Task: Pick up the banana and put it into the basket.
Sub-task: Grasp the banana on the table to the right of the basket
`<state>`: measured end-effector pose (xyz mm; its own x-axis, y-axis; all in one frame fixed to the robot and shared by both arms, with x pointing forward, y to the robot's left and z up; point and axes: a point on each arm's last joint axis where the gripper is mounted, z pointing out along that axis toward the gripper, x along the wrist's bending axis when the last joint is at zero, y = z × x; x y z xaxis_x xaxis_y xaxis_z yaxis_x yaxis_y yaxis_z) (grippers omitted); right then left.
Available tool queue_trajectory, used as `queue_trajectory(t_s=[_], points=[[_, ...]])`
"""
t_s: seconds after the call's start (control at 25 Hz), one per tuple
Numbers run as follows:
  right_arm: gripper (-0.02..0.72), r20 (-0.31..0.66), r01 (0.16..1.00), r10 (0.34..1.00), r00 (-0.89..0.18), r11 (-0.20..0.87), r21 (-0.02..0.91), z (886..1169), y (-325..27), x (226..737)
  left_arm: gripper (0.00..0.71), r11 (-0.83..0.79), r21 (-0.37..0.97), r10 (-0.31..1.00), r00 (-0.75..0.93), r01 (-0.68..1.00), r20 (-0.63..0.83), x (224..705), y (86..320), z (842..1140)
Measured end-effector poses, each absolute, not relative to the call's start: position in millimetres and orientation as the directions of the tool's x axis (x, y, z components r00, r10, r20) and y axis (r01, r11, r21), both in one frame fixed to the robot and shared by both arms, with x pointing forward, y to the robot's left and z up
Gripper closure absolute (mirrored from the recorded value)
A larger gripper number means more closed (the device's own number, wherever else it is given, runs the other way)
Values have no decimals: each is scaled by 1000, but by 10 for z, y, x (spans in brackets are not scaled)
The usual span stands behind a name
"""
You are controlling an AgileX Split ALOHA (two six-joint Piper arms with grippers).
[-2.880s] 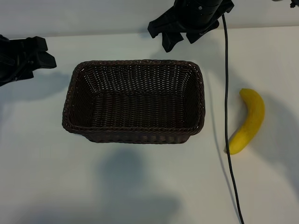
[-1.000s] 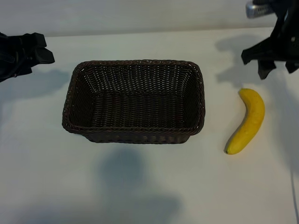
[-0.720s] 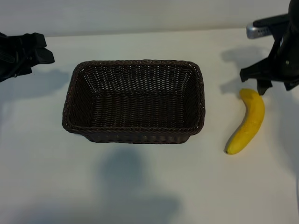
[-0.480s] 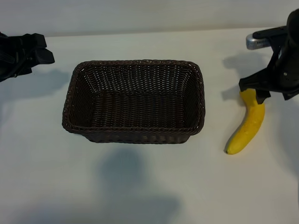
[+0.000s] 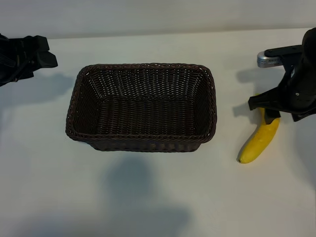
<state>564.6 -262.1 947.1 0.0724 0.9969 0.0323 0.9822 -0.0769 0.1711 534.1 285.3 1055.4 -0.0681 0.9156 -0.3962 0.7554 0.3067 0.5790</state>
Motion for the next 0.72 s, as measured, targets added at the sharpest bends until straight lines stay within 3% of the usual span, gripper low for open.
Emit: queue_trajectory(t_s=[0.24, 0.72], points=[[154, 93, 972, 990, 104, -121, 202, 9481, -2575, 5682, 119, 306, 577, 916, -68, 757, -397, 5339, 2852, 10553], [154, 84, 969, 992, 98, -114, 221, 9349, -2582, 5716, 119, 306, 576, 915, -68, 758, -398, 5338, 2850, 10552]])
